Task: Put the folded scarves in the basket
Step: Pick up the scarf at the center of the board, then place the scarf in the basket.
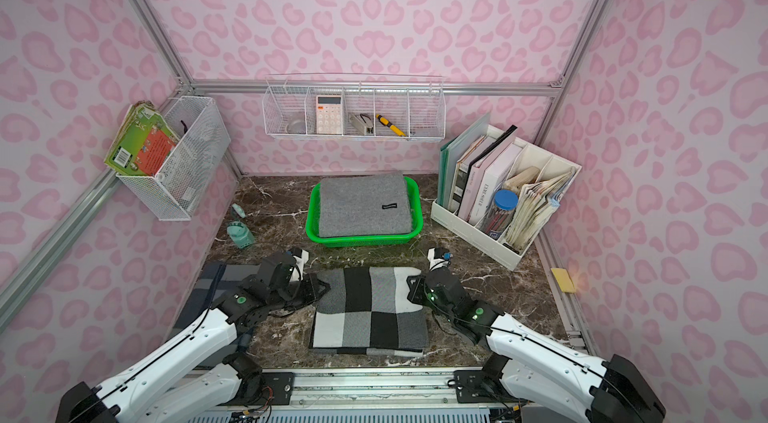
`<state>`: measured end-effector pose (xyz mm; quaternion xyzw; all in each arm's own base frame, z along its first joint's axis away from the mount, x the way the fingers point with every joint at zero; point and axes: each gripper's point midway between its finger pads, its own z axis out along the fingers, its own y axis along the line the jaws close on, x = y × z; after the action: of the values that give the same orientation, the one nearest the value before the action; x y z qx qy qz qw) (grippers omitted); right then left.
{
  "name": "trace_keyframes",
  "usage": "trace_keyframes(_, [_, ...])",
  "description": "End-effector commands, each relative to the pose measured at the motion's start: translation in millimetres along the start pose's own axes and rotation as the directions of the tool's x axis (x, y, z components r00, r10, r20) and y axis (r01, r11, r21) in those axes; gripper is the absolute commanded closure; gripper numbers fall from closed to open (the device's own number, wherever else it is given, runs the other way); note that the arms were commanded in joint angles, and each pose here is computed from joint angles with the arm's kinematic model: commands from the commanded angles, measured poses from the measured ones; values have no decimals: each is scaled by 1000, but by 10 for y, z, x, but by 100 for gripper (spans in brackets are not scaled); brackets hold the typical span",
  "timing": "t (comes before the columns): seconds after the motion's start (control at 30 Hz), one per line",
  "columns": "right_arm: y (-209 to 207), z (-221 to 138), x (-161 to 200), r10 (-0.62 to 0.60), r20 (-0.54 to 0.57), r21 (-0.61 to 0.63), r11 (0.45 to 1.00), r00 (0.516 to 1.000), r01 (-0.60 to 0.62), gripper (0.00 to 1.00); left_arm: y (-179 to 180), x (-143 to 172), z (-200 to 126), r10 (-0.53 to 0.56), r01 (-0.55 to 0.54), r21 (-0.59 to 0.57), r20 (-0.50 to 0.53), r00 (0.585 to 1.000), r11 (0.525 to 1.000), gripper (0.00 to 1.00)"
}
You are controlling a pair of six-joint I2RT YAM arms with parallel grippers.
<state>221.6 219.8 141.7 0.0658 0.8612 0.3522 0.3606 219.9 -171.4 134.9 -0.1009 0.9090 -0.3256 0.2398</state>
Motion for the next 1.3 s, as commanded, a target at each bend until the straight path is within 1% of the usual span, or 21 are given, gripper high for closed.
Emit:
trace_keyframes(0.0, [43, -126, -161, 2, 75, 0, 1000, 997, -2, 100, 25, -43, -174, -11, 12, -12, 55, 998, 1000, 100])
trace_keyframes(0.1, [175, -247, -250, 0, 98, -34, 999, 995, 4, 100, -82, -88, -344, 2, -4, 28, 91, 996, 1000, 100])
trace_keyframes(0.23, [347, -357, -333, -24, 108, -68, 997, 994, 32, 100, -214, -183, -506, 18, -25, 54, 130, 991, 998, 100])
trace_keyframes(0.3, [411, -392, -398, -43, 124, -68, 996, 991, 52, 100, -214, -265, -563, 24, -28, 22, 160, 987, 999, 100])
trace_keyframes(0.37, [429, -407, -468, -62, 141, -44, 997, 988, 69, 100, -160, -373, -607, 38, -31, -37, 203, 978, 999, 100])
trace_keyframes(0.53, [613, -397, -698, -137, 198, -18, 989, 971, 143, 100, -182, -679, -667, 114, -77, -134, 291, 950, 988, 100])
trace_keyframes(0.57, [634, -374, -752, -157, 214, 2, 987, 964, 160, 100, -181, -752, -651, 131, -85, -160, 307, 943, 983, 100])
trace_keyframes(0.7, [610, -229, -1023, -225, 236, 142, 970, 945, 196, 100, -167, -1060, -593, 183, -85, -275, 353, 918, 958, 100])
trace_keyframes(0.77, [592, -104, -1153, -237, 221, 168, 965, 946, 202, 100, -232, -1222, -568, 208, -95, -296, 376, 903, 950, 100])
trace_keyframes(0.83, [555, 28, -1313, -224, 215, 170, 967, 951, 190, 100, -321, -1394, -532, 229, -110, -300, 395, 890, 948, 100])
trace_keyframes(0.9, [553, 143, -1511, -209, 236, 142, 973, 949, 180, 100, -387, -1602, -465, 246, -123, -305, 408, 879, 945, 100])
trace_keyframes(0.93, [549, 187, -1601, -205, 251, 133, 975, 946, 176, 100, -390, -1684, -428, 242, -118, -307, 408, 880, 944, 100])
trace_keyframes(1.0, [557, 296, -1802, -212, 278, 121, 975, 937, 185, 100, -393, -1904, -328, 206, -87, -291, 405, 891, 953, 100])
trace_keyframes(1.1, [532, 486, -2059, -229, 278, 137, 971, 933, 198, 100, -425, -2194, -177, 151, -56, -242, 397, 905, 969, 100])
trace_keyframes(1.27, [531, 794, -2437, -246, 266, 132, 967, 932, 217, 100, -452, -2635, -40, 153, -48, -245, 432, 889, 968, 100])
